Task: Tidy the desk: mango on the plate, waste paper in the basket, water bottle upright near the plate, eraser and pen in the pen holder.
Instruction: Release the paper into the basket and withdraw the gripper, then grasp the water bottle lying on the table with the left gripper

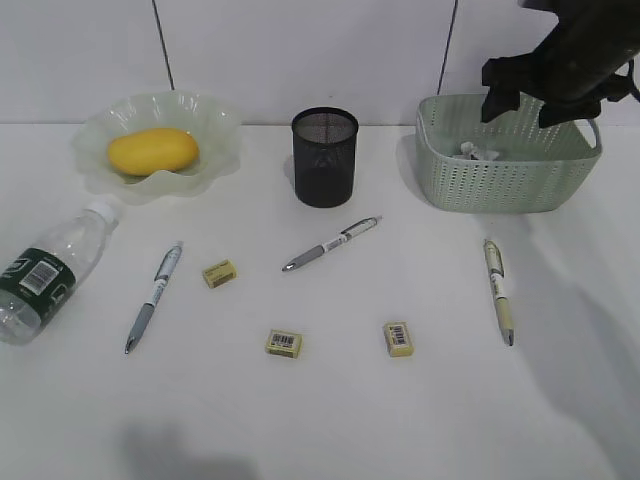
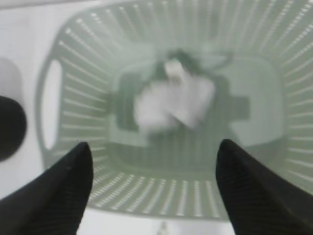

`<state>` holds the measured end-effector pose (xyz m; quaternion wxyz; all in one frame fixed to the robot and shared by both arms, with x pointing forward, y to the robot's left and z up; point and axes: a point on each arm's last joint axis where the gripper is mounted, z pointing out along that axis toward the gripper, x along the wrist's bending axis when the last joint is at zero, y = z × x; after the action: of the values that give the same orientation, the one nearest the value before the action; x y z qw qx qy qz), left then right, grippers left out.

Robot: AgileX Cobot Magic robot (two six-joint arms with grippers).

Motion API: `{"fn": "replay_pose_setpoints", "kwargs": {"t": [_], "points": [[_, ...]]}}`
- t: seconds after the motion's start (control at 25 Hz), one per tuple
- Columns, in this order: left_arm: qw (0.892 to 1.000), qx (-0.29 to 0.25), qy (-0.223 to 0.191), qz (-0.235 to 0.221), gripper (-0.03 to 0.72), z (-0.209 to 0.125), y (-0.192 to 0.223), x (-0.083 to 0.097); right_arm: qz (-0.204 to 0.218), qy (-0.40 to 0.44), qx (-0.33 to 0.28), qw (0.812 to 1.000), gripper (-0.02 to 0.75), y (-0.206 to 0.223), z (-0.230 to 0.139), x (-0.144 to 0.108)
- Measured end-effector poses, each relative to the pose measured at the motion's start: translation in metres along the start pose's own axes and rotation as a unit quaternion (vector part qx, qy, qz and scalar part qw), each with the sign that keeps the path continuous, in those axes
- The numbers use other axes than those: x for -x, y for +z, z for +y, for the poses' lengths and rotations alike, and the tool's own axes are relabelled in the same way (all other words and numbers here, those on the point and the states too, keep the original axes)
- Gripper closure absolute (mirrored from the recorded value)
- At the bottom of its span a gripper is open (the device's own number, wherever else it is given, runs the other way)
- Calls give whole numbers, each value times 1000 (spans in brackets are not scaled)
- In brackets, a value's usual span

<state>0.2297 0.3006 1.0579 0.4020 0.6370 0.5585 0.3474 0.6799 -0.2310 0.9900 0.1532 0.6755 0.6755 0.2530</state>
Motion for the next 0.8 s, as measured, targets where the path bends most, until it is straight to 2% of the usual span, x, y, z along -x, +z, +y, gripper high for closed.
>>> {"fn": "replay_pose_setpoints", "kwargs": {"t": [0.2, 0.48, 0.8], "points": [[1000, 0, 0, 0, 190, 0, 0, 0, -9, -34, -42, 999, 122, -28, 7, -2], [1000, 0, 0, 0, 190, 0, 0, 0, -6, -58, -53, 997, 147, -109, 10, -8], [1000, 0, 0, 0, 190, 0, 0, 0, 0, -88, -16, 996, 153, -205, -12, -10]]}}
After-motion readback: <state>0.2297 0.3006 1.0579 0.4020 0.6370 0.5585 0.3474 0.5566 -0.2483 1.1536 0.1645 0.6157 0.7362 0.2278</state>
